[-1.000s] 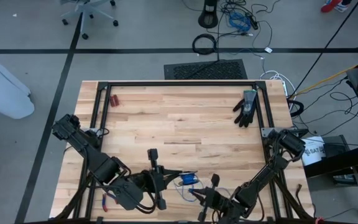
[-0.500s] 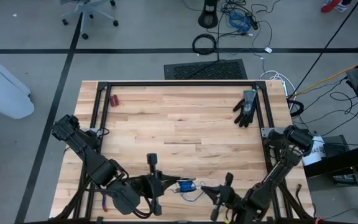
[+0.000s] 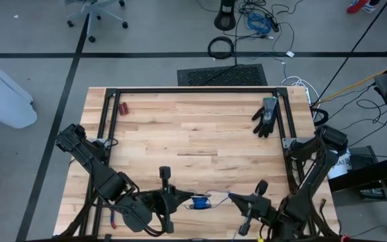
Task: Coil cords
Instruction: Coil the blue wire onto a spool
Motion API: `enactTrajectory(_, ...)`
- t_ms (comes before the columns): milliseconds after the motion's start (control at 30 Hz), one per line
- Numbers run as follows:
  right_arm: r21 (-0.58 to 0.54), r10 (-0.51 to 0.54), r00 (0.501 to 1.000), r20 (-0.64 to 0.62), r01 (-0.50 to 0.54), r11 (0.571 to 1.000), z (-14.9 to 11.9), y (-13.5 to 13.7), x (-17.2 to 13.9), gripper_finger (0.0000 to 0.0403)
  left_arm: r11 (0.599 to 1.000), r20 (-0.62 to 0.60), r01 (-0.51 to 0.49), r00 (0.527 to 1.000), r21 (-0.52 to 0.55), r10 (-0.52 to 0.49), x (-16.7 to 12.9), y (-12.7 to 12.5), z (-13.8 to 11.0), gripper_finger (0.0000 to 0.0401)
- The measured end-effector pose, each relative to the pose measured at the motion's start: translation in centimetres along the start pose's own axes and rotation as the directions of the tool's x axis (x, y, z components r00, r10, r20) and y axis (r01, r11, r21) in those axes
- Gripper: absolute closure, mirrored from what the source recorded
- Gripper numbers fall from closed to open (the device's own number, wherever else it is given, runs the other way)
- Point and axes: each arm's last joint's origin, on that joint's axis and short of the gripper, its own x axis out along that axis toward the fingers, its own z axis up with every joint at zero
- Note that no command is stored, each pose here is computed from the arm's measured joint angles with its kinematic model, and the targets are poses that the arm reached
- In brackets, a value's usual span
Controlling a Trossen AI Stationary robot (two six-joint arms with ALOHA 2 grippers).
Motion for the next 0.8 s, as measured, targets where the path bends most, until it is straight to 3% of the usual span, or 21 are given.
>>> enactTrajectory(500, -0.074, -0.015, 0.999, 0.052, 0.019, 0.997, 4.6, 2.2, -0.2, 0.0403, 0.999, -0.023, -0.042, 0.999, -0.026, 0.042, 1.4, 0.9, -0.3, 0.0395)
enactTrajectory(800, -0.082, 0.011, 0.999, 0.050, -0.007, 0.997, 4.8, 2.3, -0.2, 0.0403, 0.988, -0.040, -0.151, 0.988, -0.025, 0.150, 2.6, 1.5, -0.6, 0.0395)
